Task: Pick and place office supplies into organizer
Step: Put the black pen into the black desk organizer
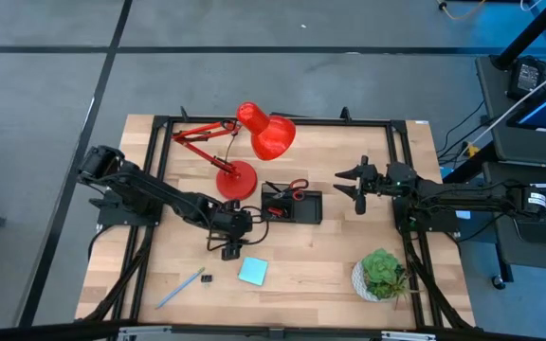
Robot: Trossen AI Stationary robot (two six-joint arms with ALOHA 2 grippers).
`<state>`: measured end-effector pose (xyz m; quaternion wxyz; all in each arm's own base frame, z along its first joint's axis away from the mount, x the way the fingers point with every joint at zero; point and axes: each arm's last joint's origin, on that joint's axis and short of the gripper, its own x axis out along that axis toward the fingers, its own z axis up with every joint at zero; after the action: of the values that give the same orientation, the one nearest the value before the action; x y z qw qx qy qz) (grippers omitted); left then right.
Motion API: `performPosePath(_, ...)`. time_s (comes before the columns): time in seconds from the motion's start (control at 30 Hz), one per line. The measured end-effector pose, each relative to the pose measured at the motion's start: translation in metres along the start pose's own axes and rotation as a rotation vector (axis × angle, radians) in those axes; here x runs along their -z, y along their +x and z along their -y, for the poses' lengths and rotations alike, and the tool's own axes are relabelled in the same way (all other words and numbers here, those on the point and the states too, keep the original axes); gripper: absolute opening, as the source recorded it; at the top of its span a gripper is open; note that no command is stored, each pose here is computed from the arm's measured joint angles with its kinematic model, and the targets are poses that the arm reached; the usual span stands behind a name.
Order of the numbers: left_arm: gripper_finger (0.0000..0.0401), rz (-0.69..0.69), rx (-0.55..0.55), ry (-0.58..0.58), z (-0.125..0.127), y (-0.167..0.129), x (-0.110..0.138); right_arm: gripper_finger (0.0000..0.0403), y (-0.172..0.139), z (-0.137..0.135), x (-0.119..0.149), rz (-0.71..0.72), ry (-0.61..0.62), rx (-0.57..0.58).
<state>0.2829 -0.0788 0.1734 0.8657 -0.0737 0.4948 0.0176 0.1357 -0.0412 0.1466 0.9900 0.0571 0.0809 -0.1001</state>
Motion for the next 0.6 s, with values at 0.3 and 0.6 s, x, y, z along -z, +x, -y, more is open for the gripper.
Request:
performPosePath(0.3,0.0235,-0.043,0.001,-0.019,-0.001,0.01,0.003,0.019,0.0,0.0,0.0,0.0,-0.005,0.003)
performPosePath(0.6,0.0192,-0.112,-0.021,0.014,0.003,0.013,-0.004,0.0191,0.0,0.0,0.0,0.0,-0.028,0.003)
